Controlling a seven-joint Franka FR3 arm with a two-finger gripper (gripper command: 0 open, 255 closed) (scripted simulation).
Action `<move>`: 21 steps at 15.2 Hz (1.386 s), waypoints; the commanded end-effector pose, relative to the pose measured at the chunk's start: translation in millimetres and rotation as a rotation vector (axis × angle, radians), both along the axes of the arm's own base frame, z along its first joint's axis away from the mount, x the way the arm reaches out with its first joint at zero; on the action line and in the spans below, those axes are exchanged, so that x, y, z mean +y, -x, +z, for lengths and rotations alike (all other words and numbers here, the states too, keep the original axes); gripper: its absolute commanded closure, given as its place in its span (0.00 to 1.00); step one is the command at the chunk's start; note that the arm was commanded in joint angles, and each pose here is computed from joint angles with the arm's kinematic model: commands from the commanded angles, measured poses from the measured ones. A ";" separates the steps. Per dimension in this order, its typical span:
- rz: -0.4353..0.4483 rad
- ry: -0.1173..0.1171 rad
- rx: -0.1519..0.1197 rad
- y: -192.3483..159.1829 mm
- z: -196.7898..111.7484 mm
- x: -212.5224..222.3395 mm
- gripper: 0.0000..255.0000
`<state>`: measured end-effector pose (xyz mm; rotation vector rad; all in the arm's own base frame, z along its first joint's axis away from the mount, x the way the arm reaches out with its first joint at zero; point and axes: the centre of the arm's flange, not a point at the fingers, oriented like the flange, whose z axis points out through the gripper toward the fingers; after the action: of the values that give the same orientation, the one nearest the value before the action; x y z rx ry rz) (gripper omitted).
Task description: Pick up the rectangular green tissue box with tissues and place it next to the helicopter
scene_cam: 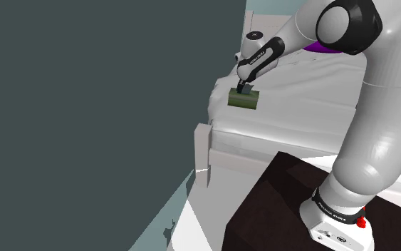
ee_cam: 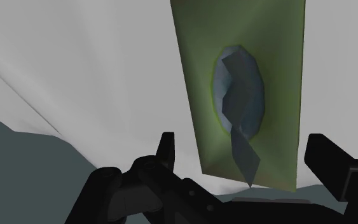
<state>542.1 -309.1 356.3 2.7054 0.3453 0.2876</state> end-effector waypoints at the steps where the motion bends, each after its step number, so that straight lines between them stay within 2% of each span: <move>1: 0.000 0.000 0.000 0.0 0.0 0.0 1.00; 10: 0.000 0.000 0.000 0.0 0.0 0.0 1.00; 21: 0.000 0.000 0.000 0.0 58.0 0.0 1.00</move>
<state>541.8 -308.6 407.9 2.7066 0.3454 0.2855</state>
